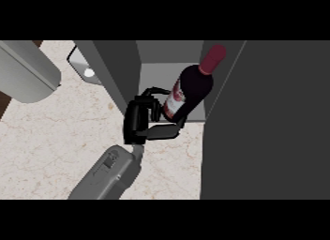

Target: Pick up the wine, place it into the cabinet and close the cabinet

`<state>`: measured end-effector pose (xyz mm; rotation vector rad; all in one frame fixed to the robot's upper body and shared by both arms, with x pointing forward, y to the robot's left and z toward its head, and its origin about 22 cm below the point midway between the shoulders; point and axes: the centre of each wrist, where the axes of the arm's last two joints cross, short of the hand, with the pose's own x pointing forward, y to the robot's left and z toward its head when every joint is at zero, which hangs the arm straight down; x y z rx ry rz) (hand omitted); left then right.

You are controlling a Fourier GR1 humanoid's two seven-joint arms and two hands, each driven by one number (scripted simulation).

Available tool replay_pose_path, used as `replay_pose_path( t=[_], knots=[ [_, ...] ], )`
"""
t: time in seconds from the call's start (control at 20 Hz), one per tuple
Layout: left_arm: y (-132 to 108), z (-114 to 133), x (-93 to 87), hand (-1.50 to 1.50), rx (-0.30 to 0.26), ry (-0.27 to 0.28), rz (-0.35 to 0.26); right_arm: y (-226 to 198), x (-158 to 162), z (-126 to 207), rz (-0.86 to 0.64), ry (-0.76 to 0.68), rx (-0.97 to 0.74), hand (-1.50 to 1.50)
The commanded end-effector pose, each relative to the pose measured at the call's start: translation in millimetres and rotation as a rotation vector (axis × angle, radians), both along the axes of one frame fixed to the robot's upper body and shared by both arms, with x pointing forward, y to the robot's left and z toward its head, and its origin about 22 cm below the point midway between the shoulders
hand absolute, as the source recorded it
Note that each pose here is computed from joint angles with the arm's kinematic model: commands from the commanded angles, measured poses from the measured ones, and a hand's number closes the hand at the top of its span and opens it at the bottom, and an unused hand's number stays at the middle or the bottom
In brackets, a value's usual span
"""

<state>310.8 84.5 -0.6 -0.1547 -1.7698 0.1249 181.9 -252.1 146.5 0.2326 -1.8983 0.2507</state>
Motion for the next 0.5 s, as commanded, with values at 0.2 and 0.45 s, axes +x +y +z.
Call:
replay_pose_path(
  t=[0.2, 0.45],
  knots=[
    [-4, -42, -7.3, 1.5, 0.015, 0.038, 0.031, 2, -12, -3, 0.004, -0.001, -0.002, -1.5],
    [19, -54, 14.1, 1.5, -0.06, 0.052, 0.064, 17, 6, 6, -0.005, 0.009, 0.003, -1.5]
  ],
)
